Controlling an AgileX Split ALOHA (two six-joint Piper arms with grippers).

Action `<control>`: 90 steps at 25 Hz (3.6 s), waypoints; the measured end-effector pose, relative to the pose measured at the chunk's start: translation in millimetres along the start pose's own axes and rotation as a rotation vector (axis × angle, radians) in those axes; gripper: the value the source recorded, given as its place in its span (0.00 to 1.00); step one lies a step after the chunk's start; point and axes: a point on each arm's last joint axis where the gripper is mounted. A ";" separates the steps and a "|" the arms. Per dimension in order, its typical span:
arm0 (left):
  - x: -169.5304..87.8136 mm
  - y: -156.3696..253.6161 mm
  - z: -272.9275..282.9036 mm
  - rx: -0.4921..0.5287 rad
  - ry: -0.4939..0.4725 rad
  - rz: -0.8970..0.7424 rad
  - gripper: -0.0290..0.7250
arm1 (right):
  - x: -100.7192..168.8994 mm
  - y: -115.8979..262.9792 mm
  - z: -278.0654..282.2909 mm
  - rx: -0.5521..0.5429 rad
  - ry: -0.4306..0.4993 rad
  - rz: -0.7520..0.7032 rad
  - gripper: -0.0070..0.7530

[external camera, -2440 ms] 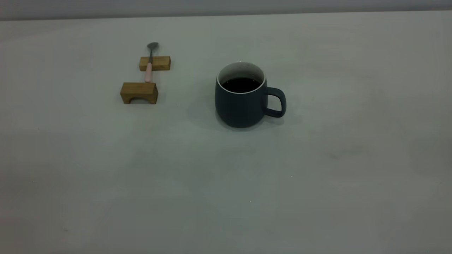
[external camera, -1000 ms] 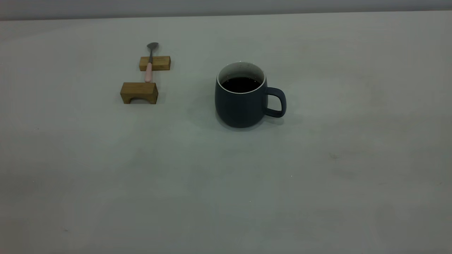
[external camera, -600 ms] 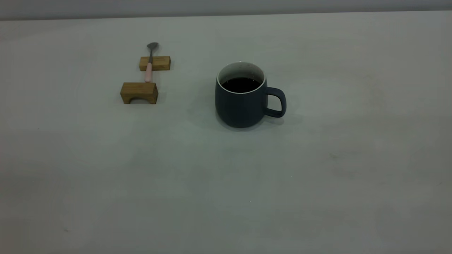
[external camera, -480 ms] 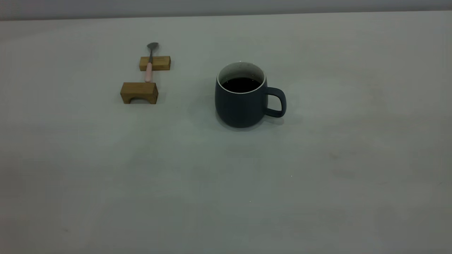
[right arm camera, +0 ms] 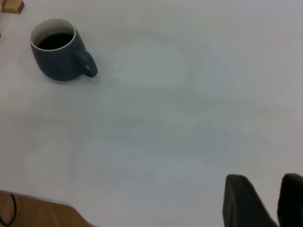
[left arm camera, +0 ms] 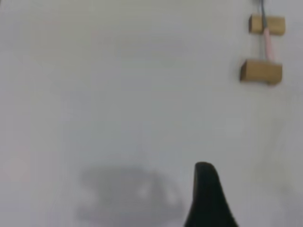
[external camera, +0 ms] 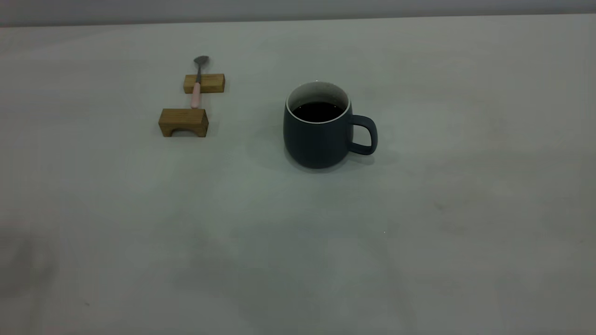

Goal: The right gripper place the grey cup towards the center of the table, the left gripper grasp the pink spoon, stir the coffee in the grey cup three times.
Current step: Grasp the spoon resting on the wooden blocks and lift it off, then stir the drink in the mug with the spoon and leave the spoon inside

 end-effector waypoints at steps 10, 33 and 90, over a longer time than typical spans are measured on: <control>-66.1 -65.1 -165.6 0.219 0.055 -0.122 0.83 | 0.0 0.0 0.0 0.000 0.000 0.000 0.32; -141.0 -20.9 -368.1 0.382 0.065 -0.059 0.83 | 0.0 0.0 0.0 0.000 0.000 -0.001 0.32; -261.8 -86.6 -276.6 1.399 0.081 1.458 0.26 | 0.0 -0.2 0.0 -0.002 0.000 -0.002 0.32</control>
Point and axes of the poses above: a point on each arm's last joint axis where the gripper is mounted, z pointing back along that axis away from the gripper, x along the wrist's bending axis when the last joint is at zero, y = z × x, and after that the axes turned 4 degrees about z, right-handed
